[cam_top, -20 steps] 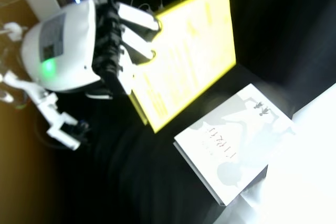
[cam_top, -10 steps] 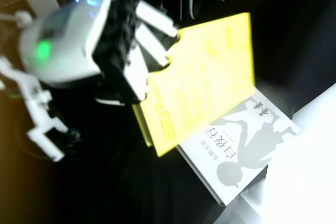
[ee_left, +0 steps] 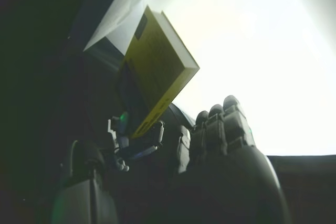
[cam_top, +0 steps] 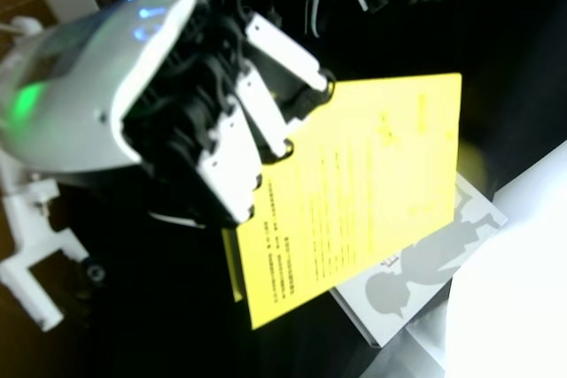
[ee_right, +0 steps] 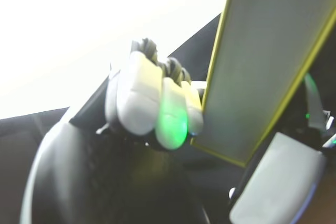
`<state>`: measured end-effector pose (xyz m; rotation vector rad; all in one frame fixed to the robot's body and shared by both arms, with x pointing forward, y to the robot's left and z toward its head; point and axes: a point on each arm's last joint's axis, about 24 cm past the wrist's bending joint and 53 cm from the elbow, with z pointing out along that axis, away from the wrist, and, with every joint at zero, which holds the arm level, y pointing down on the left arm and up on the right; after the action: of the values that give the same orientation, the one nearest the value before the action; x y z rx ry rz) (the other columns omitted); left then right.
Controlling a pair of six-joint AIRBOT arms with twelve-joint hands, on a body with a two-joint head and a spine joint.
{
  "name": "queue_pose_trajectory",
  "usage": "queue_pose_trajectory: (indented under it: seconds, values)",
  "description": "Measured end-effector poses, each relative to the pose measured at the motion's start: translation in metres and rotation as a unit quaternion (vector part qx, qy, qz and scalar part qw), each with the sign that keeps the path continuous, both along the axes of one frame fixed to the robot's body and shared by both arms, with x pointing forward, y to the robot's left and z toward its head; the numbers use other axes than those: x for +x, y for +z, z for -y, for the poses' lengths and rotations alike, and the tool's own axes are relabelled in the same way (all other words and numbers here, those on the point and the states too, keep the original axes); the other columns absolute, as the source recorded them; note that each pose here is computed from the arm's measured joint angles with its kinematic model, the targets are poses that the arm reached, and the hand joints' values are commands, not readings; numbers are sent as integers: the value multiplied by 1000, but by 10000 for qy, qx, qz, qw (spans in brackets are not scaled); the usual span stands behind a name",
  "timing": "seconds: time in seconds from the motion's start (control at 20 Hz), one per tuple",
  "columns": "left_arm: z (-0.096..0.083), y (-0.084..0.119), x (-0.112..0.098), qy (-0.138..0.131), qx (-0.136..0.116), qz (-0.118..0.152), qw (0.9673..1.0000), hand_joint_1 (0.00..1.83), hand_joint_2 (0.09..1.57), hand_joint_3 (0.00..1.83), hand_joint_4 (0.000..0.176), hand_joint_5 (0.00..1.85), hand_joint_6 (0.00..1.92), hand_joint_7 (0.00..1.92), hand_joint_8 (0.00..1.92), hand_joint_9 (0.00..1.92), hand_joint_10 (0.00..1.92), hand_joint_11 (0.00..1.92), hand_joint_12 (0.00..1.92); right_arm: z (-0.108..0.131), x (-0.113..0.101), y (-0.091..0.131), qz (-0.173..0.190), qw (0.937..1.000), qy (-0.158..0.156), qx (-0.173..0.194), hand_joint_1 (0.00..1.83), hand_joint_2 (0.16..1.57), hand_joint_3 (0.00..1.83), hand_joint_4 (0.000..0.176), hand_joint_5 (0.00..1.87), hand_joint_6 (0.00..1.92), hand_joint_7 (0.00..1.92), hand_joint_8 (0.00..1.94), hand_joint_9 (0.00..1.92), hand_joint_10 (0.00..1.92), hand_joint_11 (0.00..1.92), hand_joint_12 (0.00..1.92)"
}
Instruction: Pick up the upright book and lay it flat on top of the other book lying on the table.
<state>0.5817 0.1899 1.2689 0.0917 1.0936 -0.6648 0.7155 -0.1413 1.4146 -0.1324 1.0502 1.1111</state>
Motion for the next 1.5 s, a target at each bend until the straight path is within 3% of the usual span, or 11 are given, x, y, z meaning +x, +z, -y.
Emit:
queue_pose_trajectory:
  seconds: [0.1,0.2,0.35,0.55,0.6,0.9,1.0,1.15,1.35,1.4,1.5]
  values:
    - [4,2,-2,-91,-24,34,9999,468,1062,17,135,0,0,0,0,0,0,0,0,0,0,3,13,10000,-3,36,1654,638,901,176,1440,1921,1638,1941,1748,1921,1748,1921]
    - [5,0,-1,-115,-39,8,9999,444,1065,10,91,0,0,0,0,0,0,0,0,1,3,1,-12,10000,-39,-17,1564,614,1027,176,1430,1921,1632,1941,1746,1921,1736,1921]
    - [6,1,-2,-142,-75,10,9999,458,1051,2,124,0,0,0,0,0,0,0,0,9,11,-3,-103,9998,-170,-61,1514,666,1007,176,1438,1921,1639,1941,1746,1921,1781,1921]
    - [6,2,-2,-156,-97,33,9998,501,1050,2,135,0,0,0,0,0,0,0,0,4,12,-5,-142,9997,-154,-91,1594,657,985,176,1406,1921,1564,1941,1636,1921,1661,1921]
    - [6,3,-3,-156,-99,49,9998,500,1060,6,105,0,0,0,0,0,0,0,0,3,13,-5,-141,9997,-149,-91,1589,645,975,176,1391,1921,1537,1941,1612,1921,1638,1921]
    - [7,7,-5,-200,-158,130,9996,498,1081,11,130,0,0,0,0,0,0,0,0,1,25,-11,-257,9993,-233,-133,1576,702,914,176,1362,1921,1499,1941,1607,1921,1612,1921]
    - [7,8,-4,-250,-199,136,9994,495,1096,14,112,0,0,0,0,0,0,0,0,-6,29,-13,-306,9992,-214,-153,1586,731,919,176,1382,1921,1503,1941,1605,1921,1599,1921]
    - [5,8,-3,-261,-253,116,9993,499,1110,15,125,0,0,0,0,0,0,0,0,-13,35,-17,-370,9990,-202,-171,1529,819,854,176,1383,1921,1490,1941,1623,1921,1606,1921]
    - [5,9,-4,-268,-270,137,9992,483,1132,17,108,0,0,0,0,0,0,0,0,-14,49,-35,-652,9973,-269,-219,1511,810,833,176,1364,1921,1509,1941,1631,1921,1642,1921]
    - [5,10,-4,-264,-278,147,9992,465,1134,15,134,0,0,0,0,0,0,0,0,-14,52,-42,-727,9966,-284,-245,1526,780,881,176,1364,1921,1514,1941,1630,1921,1637,1921]
    - [5,10,-4,-261,-280,146,9992,459,1133,13,130,0,0,0,0,0,0,0,0,-16,56,-59,-883,9946,-340,-438,1531,772,897,176,1346,1921,1514,1941,1623,1921,1626,1921]
